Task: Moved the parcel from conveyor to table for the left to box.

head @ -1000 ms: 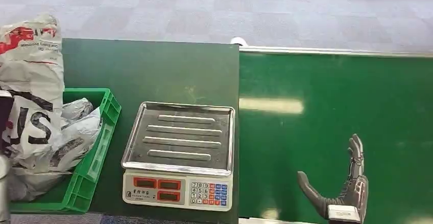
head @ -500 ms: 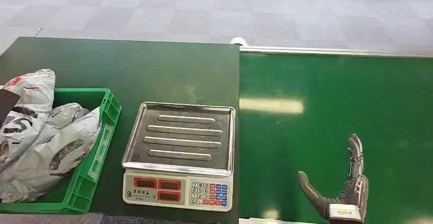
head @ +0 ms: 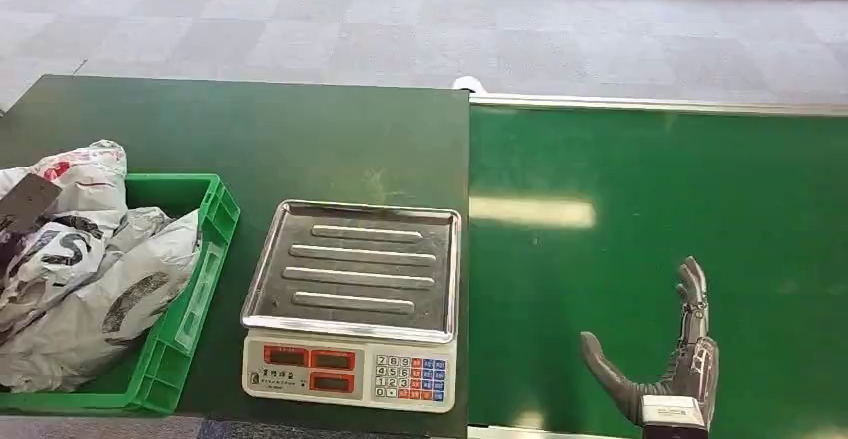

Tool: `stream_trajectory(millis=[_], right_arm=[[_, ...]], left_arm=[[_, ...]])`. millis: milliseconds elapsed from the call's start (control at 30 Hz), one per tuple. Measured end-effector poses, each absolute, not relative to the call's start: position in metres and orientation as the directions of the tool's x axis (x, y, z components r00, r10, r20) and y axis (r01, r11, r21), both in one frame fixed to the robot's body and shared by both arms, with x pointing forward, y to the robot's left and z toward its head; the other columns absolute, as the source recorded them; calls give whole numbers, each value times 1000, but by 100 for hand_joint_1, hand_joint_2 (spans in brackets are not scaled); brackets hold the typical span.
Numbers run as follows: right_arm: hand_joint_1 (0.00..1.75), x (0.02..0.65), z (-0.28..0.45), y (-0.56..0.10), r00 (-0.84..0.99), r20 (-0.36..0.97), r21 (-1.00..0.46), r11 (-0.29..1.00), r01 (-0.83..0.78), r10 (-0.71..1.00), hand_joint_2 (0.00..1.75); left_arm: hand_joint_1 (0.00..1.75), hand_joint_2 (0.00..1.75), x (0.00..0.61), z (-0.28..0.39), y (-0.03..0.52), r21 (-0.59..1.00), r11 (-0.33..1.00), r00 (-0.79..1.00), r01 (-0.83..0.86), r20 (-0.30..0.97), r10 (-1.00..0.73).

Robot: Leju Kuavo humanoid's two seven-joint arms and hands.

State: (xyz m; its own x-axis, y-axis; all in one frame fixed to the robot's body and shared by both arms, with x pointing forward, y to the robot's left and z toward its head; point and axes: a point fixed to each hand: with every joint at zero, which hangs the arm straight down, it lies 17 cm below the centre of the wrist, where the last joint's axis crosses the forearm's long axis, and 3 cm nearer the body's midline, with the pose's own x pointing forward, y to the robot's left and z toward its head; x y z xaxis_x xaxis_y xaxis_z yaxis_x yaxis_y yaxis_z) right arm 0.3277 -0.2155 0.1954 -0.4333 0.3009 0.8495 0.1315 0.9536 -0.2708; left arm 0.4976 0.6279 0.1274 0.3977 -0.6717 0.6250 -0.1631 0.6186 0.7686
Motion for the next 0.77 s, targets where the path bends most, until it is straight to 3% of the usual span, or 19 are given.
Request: stream_trajectory(millis=[33, 433, 767], right_arm=[[0, 328, 195, -215, -433, 850, -271, 954, 131, 301, 175], [0, 323, 193, -220, -417, 854, -276, 950, 144, 311, 175], [0, 315, 189, -230, -401, 858, -275, 946, 172, 322, 175]], left_arm=[[0, 175, 498, 128, 625, 757, 633, 386, -162, 639, -665], [0, 175, 476, 154, 581, 648, 712, 183, -269, 761, -623], [0, 175, 422, 212, 517, 453, 814, -162, -363, 830, -533]])
